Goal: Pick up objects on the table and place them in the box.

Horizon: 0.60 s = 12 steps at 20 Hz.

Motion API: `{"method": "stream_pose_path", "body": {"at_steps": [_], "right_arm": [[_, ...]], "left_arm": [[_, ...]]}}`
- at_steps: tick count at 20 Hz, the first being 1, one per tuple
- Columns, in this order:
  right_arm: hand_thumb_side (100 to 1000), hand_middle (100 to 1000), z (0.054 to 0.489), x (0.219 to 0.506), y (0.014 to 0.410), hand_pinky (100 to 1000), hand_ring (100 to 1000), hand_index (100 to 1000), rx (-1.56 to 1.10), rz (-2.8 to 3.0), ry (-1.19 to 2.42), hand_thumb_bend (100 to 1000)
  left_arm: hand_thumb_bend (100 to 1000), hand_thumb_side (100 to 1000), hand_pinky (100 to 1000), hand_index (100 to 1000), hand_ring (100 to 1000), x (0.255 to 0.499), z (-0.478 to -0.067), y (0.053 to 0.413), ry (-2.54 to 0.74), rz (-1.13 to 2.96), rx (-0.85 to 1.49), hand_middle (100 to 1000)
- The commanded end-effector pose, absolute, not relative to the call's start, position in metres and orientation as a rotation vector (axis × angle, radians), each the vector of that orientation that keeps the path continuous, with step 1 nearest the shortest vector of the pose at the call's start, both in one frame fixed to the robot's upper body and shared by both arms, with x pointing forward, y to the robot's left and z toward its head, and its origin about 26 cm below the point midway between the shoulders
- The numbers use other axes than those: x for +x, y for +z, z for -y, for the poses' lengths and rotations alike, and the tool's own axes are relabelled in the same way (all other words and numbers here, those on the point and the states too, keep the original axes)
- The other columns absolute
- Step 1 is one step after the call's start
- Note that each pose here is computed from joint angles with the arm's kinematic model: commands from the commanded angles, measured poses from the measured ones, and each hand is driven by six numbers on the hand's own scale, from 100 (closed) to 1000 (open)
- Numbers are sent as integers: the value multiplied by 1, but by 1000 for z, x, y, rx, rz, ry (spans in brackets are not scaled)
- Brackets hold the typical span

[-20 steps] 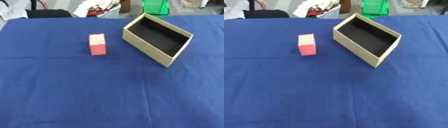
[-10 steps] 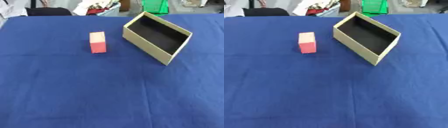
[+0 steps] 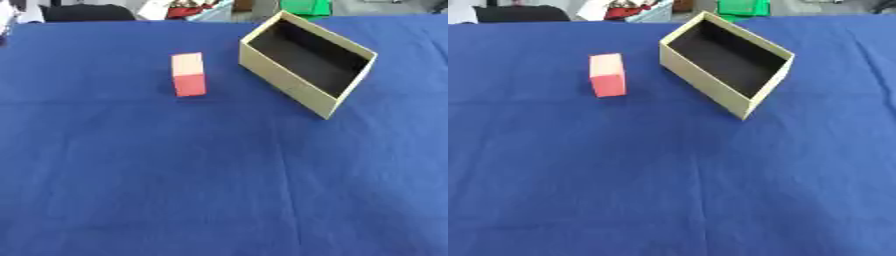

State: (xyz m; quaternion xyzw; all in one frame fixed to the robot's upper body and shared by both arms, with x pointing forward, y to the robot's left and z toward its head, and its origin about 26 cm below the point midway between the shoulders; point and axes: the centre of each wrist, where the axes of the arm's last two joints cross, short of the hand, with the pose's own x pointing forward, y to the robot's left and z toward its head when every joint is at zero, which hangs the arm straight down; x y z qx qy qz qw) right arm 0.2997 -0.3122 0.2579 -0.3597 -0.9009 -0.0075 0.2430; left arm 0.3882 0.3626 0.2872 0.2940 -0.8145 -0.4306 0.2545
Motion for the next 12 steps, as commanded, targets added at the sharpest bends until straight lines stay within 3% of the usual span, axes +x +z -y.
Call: {"method": "stream_pose_path", "body": {"at_steps": [1,7,12], "right_arm": [[841,797,313,296,268,776,757,805,-1003,2495,12,100],[841,797,312,296,268,776,758,805,-1001,2493,22,100],[841,797,312,296,267,776,758,805,-999,2490,28,100]], "left_arm": [[119,715,731,924,711,387,-368,305,-1253,2182,857,786],[210,742,745,924,736,399,-362,313,-1397,2124,875,804],[426,787,763,922,763,413,-354,310,-1540,2033,863,823]]}}
